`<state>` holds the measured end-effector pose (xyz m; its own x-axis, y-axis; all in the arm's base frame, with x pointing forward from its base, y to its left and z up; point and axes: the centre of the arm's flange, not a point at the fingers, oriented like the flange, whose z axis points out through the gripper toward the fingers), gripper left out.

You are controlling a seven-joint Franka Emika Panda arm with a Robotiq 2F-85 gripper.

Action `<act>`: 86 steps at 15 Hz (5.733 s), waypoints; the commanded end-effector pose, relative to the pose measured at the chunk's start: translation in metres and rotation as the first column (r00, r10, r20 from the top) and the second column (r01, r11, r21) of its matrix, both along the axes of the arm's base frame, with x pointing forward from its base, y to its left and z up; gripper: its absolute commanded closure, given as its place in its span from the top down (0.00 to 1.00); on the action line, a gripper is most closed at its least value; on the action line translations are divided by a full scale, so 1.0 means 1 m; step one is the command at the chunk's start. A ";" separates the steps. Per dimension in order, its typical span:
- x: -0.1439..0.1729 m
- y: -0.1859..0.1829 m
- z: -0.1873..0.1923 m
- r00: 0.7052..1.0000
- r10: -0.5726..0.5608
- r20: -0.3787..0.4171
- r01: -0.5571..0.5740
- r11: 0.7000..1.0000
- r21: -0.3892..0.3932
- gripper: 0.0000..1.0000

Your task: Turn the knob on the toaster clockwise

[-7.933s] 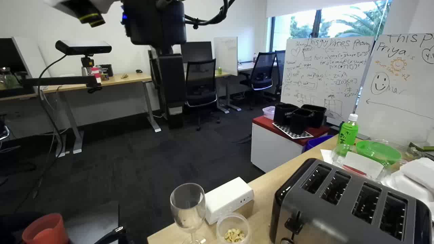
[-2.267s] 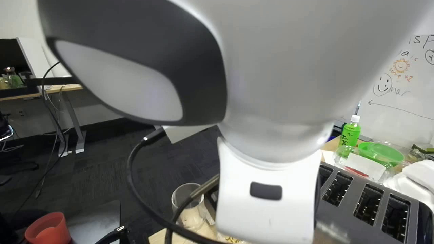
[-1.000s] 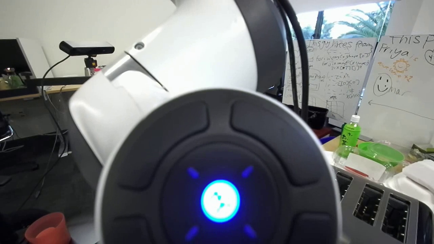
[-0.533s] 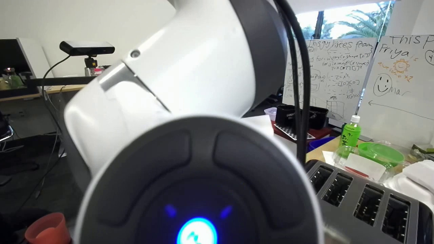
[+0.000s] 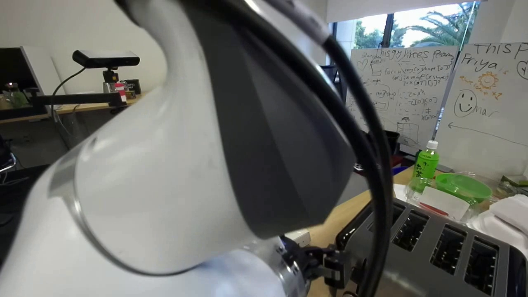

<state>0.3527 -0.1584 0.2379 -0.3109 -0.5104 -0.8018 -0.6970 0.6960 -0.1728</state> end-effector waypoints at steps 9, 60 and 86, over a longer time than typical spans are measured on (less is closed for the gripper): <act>0.001 -0.006 -0.017 0.997 -0.057 0.047 0.054 0.996 0.074 1.00; 0.073 -0.013 -0.197 0.885 -0.448 -0.129 0.465 0.861 0.204 1.00; 0.082 0.000 -0.209 0.905 -0.393 -0.165 0.420 0.889 0.182 0.05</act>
<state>0.4244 -0.1625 0.0373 -0.5438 -0.1228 -0.8302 -0.3328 0.9397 0.0790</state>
